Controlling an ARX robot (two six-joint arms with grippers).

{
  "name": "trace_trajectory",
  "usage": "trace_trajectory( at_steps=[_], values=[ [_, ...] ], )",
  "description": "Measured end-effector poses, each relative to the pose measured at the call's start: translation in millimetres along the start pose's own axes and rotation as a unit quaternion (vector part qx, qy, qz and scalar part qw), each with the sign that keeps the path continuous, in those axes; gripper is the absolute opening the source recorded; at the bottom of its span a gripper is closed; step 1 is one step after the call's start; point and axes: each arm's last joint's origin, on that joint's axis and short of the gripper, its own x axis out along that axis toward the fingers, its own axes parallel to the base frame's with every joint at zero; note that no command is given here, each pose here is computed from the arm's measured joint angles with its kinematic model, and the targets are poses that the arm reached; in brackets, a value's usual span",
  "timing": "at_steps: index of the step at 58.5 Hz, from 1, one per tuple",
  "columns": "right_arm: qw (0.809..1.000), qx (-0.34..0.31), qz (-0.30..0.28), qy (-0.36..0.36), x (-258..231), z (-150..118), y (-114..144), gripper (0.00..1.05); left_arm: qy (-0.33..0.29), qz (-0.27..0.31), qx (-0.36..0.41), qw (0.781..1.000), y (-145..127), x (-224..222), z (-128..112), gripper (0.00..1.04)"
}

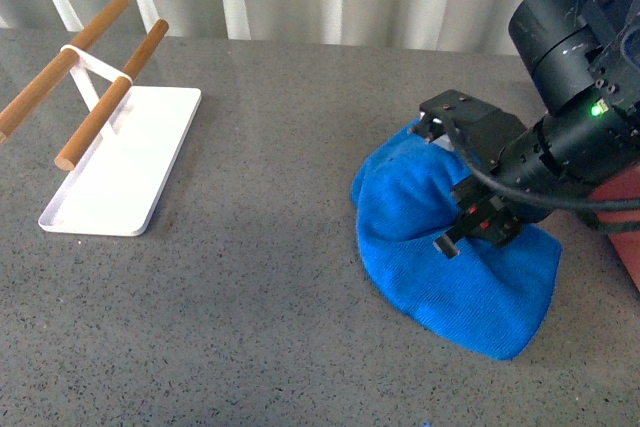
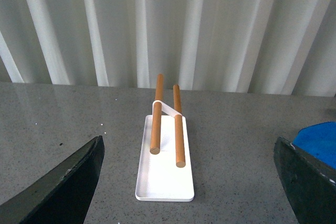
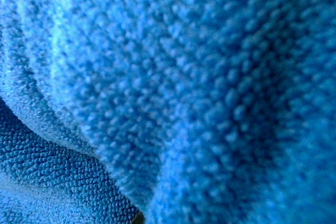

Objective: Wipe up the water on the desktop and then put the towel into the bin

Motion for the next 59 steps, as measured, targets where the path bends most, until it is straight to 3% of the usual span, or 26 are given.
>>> trace_trajectory(
  at_steps=[12, 21, 31, 43, 59],
  values=[
    [0.998, 0.002, -0.028, -0.058, -7.6, 39.6, -20.4, 0.03, 0.000, 0.000, 0.000, 1.000, 0.0, 0.0, 0.0, 0.98],
    [0.986, -0.012, -0.018, -0.165, -41.9, 77.6, 4.9, 0.03, 0.000, 0.000, 0.000, 1.000, 0.0, 0.0, 0.0, 0.98],
    [0.956, -0.012, -0.093, -0.277, -112.5, 104.2, 24.7, 0.03, 0.000, 0.000, 0.000, 1.000, 0.0, 0.0, 0.0, 0.98],
    [0.910, 0.028, -0.214, -0.354, -180.0, 102.9, 18.1, 0.03, 0.000, 0.000, 0.000, 1.000, 0.0, 0.0, 0.0, 0.98],
    [0.852, 0.114, -0.356, -0.365, -228.9, 72.5, -19.3, 0.03, 0.000, 0.000, 0.000, 1.000, 0.0, 0.0, 0.0, 0.98]
  ],
)
